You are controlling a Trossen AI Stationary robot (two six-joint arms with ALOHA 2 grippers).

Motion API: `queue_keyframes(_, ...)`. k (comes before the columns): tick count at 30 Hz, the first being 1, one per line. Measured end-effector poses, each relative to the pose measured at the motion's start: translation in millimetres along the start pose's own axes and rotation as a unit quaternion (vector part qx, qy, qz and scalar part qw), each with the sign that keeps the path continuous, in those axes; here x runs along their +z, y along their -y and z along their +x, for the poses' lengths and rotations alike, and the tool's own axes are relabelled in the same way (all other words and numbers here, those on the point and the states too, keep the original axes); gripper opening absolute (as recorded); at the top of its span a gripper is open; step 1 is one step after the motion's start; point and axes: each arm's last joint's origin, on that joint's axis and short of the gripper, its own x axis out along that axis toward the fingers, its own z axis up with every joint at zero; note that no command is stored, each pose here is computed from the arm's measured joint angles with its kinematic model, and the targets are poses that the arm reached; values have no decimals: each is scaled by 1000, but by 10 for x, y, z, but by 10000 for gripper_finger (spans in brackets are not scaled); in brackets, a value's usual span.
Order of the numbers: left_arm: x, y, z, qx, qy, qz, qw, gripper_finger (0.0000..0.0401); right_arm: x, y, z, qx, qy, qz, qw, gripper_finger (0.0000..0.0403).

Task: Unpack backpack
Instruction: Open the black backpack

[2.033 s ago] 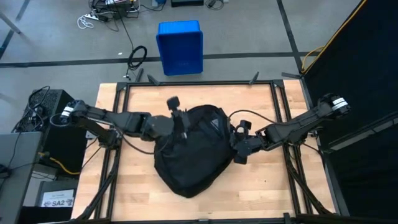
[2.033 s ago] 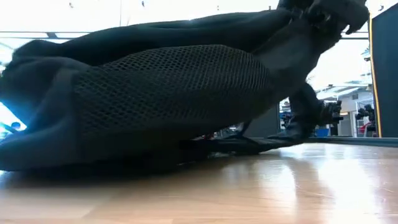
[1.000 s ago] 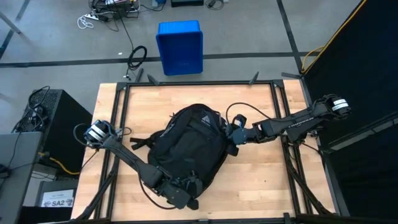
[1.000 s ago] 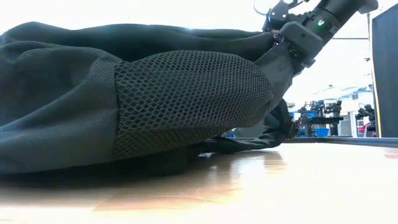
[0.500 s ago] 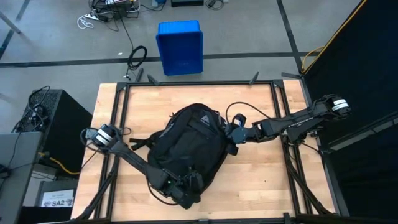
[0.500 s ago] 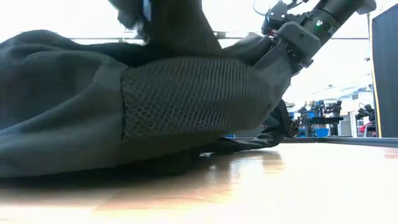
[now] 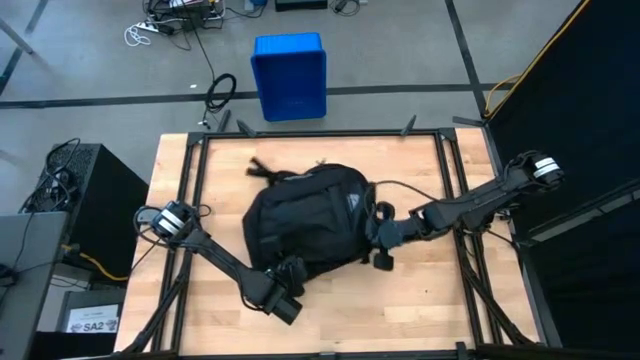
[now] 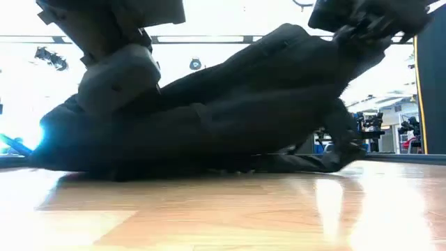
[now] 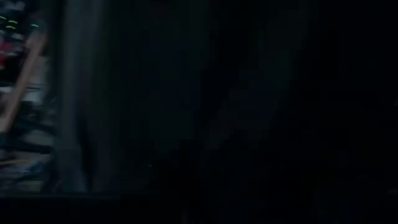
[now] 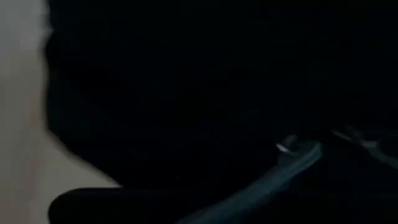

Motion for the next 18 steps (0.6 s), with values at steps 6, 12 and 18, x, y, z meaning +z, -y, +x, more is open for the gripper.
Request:
queue_keyframes(6,20,-147,116,62,4,32,998,143,-22,-216,-62,42,24,-22,999,12)
queue_keyframes(12,22,-331,260,105,-35,46,993,143,-15,-335,118,73,37,-51,995,67)
queue_keyframes(18,-37,-450,278,141,-54,32,988,143,-123,-479,488,125,0,-104,987,144)
